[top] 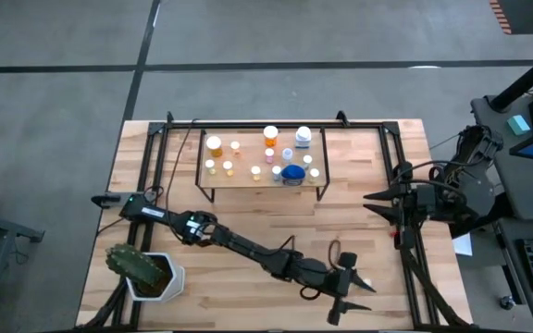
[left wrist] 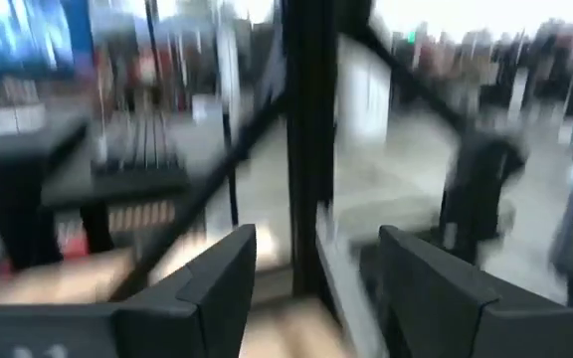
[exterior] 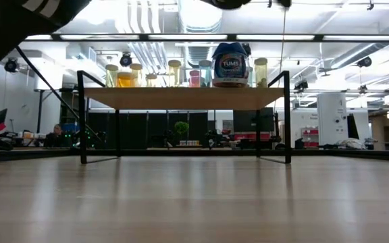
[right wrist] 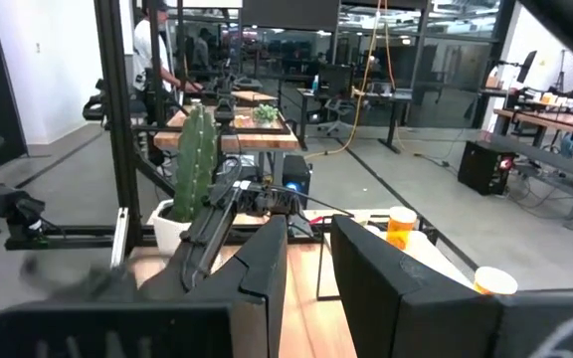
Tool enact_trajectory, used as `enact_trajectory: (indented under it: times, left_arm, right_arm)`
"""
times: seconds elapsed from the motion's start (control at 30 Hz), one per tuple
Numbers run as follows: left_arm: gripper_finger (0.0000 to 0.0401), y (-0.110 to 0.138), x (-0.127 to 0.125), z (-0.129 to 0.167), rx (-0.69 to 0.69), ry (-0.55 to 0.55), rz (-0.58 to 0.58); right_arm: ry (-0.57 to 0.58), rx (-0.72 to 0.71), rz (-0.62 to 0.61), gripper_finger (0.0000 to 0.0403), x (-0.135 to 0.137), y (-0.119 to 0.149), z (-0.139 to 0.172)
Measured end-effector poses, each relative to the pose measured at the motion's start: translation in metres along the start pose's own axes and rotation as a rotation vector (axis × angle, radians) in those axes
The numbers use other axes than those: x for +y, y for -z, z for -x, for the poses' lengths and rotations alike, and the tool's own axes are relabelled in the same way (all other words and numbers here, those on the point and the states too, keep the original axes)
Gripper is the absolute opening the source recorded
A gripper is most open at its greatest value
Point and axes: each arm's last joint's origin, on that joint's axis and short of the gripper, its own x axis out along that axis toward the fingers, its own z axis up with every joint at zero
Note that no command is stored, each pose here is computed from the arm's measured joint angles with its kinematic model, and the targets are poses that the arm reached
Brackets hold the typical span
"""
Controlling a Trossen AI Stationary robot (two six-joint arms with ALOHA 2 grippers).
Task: Pick and place medicine bottles onto shelf by color
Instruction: Put the blue pill bottle on the shelf
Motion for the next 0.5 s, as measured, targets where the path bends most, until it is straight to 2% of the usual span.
enact_trajectory:
  times: [0.1, 0.2, 0.37, 0.5]
  left_arm:
    - [0.0194, 0.017, 0.006, 0.001, 0.156, -0.006, -0.003]
    - [0.0194, 0.027, 0.011, 0.003, 0.249, -0.012, -0.004]
    - [0.0194, 0.047, 0.014, 0.008, 0.308, -0.014, -0.001]
    - [0.02, 0.064, 0.02, 0.013, 0.314, -0.033, 0.071]
  right_arm:
    - [0.0, -0.002, -0.005, 0.0073, -0.001, 0.0, 0.001]
    - [0.0, -0.003, -0.005, 0.0073, -0.001, -0.001, 0.001]
    - [0.0, -0.002, 0.008, 0.0073, -0.001, 0.0, 0.001]
    - [0.0, -0.002, 0.007, 0.0073, -0.001, 0.0, 0.001]
